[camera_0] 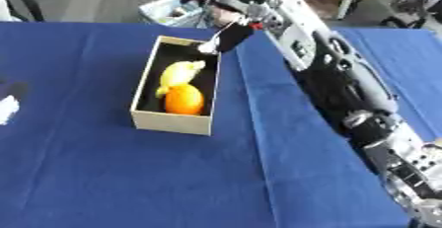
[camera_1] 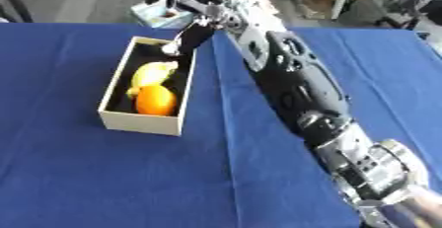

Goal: Pick up objects on the table and place them in the box.

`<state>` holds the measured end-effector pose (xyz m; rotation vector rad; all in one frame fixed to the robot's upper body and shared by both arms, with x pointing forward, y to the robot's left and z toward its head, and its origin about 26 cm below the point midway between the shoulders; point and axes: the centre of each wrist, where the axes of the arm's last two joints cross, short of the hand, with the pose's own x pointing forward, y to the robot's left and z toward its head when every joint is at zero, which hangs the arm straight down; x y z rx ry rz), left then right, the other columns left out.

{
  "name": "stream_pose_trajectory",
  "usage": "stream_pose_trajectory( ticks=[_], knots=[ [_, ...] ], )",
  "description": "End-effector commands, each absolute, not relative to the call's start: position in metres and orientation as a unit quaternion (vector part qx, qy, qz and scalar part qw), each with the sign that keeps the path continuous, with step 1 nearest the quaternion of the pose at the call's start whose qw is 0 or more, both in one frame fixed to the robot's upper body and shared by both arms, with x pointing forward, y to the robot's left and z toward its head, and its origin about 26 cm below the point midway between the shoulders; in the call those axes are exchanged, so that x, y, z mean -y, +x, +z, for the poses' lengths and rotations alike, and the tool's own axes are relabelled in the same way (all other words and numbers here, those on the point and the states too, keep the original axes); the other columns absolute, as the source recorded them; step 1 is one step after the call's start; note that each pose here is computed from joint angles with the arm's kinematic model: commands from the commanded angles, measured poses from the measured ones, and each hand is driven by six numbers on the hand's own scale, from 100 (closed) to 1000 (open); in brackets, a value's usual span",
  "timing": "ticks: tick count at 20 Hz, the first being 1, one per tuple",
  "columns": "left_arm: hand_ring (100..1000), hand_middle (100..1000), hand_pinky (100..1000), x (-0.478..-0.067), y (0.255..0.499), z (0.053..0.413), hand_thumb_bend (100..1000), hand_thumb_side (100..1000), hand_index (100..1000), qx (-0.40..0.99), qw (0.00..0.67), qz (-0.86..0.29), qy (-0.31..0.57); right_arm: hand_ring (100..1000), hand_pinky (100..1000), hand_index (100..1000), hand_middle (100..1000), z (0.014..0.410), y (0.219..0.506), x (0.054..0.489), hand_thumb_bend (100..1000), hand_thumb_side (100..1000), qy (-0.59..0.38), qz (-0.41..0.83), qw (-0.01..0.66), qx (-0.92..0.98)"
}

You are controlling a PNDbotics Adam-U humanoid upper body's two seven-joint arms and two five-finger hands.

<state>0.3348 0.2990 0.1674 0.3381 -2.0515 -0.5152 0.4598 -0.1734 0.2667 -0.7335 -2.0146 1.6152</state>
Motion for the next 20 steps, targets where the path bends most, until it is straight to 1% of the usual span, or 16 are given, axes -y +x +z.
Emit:
stream_pose_trajectory(
  ticks=[1,4,8,14,16,20],
  knots=[
    [570,603,545,-0.305,0.334,0.178,435,118,801,0.846,0.466,-0.210,0.151,735,703,845,795,0.311,0.433,0.199,421,458,-0.279,0.516,0.176,0.791],
    [570,603,545,-0.306,0.334,0.178,436,119,801,0.846,0.467,-0.209,0.152,716,687,820,781,0.334,0.402,0.216,417,449,-0.274,0.425,0.142,0.851],
    [570,602,545,-0.306,0.333,0.179,439,120,801,0.847,0.466,-0.206,0.153,706,683,806,778,0.354,0.360,0.230,439,428,-0.258,0.288,0.085,0.918],
    [570,602,546,-0.305,0.334,0.180,444,126,801,0.849,0.464,-0.202,0.151,734,710,821,805,0.371,0.304,0.231,467,418,-0.240,0.134,-0.014,0.961],
    [570,602,545,-0.304,0.334,0.180,445,127,801,0.850,0.464,-0.201,0.150,742,720,827,813,0.375,0.298,0.232,480,429,-0.243,0.108,-0.039,0.963],
    [570,602,545,-0.303,0.334,0.180,448,129,801,0.850,0.464,-0.201,0.147,742,724,831,820,0.382,0.296,0.231,475,433,-0.230,0.060,-0.070,0.969]
  ],
)
